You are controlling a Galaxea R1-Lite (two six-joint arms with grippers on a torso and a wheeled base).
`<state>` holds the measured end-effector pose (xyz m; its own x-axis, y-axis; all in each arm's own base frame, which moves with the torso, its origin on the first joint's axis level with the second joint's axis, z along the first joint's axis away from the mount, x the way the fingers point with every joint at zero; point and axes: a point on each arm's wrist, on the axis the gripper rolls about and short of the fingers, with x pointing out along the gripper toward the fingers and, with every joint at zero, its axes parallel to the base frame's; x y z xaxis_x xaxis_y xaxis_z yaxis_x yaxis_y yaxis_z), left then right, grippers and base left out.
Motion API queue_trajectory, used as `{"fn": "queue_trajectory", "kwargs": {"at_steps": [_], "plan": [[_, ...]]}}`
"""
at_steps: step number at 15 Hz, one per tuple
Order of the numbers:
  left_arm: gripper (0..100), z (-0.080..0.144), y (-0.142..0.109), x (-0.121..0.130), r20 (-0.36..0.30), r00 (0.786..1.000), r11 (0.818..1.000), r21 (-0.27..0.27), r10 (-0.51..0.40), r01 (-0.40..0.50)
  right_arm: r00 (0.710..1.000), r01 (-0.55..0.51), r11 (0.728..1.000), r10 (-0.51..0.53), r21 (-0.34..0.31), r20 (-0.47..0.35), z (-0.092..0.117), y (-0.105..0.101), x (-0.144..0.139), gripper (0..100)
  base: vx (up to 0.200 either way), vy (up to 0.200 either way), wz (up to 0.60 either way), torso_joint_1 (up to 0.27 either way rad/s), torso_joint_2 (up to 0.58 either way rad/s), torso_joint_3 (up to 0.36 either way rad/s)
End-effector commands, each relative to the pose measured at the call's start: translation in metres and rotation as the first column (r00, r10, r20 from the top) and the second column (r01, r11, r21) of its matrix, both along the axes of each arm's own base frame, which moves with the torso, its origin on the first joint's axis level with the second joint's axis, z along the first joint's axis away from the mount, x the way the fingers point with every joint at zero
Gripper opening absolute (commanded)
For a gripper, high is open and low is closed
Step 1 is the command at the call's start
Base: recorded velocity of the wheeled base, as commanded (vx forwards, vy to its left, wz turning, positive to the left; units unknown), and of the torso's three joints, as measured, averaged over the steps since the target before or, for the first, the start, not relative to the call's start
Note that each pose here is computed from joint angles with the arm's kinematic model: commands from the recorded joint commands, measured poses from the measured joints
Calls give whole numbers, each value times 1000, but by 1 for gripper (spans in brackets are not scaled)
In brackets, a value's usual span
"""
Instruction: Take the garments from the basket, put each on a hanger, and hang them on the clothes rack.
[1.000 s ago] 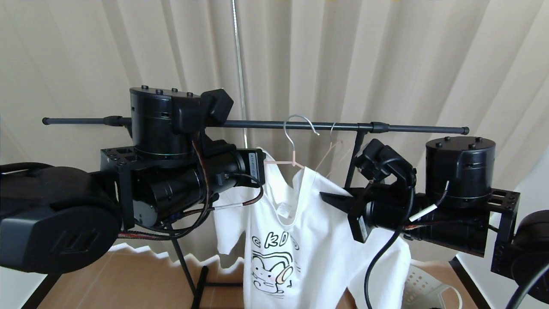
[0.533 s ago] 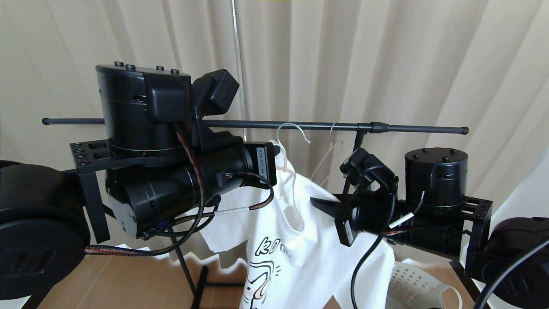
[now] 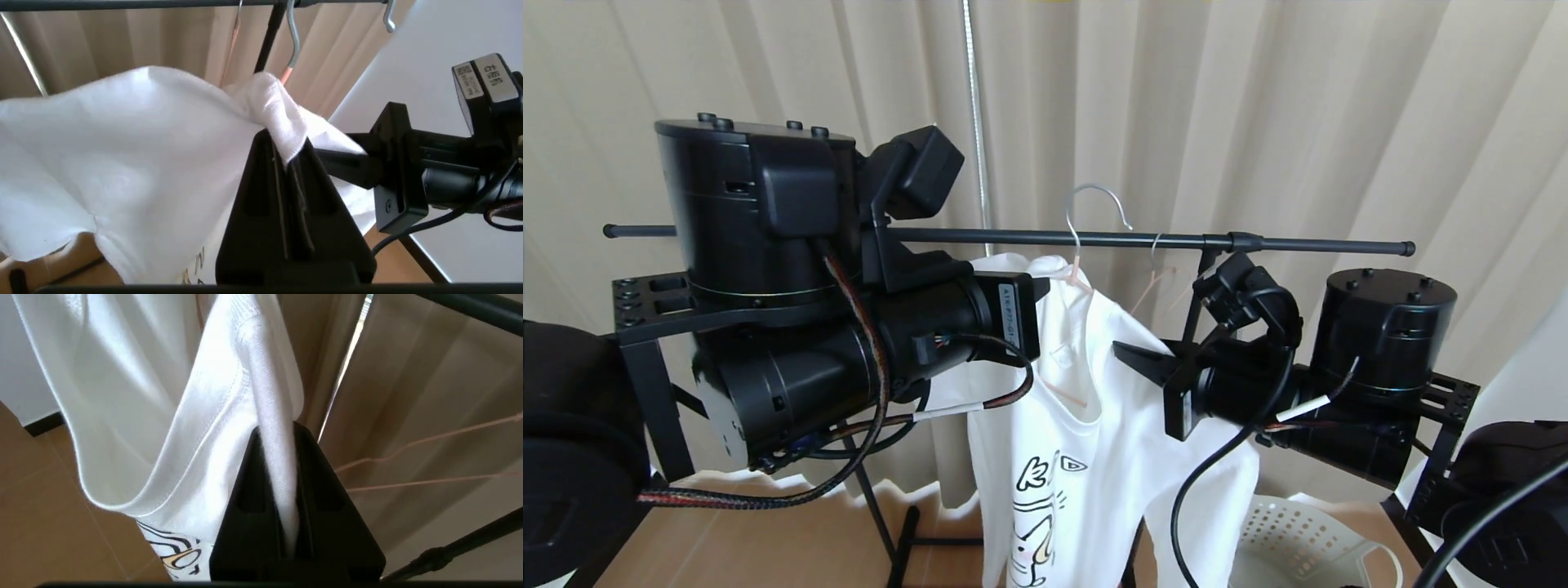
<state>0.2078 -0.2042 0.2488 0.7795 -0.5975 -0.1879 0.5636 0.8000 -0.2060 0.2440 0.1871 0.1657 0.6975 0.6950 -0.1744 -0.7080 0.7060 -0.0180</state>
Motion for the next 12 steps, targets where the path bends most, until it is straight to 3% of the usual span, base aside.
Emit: {"fn": "queue_trajectory", "kwargs": {"at_steps": [1,9,10,12], "plan": [[0,-3,2,-2,0,1000,1000,15,-2,2,1000,0,1000,0,9,7,-1,0,-1,0,0,0,0,0,0,0],[0,-22,-3,0,3,1000,997,79,-24,24,997,-24,998,20,57,73,2,0,-9,0,0,0,0,0,0,0],[100,-22,-3,0,6,1000,997,76,-24,23,997,-30,998,26,57,75,1,0,-10,0,0,0,0,0,0,0],[100,-21,-7,-8,14,999,996,70,-50,49,997,-29,998,24,60,79,0,-1,-10,0,0,0,0,0,0,0]]}}
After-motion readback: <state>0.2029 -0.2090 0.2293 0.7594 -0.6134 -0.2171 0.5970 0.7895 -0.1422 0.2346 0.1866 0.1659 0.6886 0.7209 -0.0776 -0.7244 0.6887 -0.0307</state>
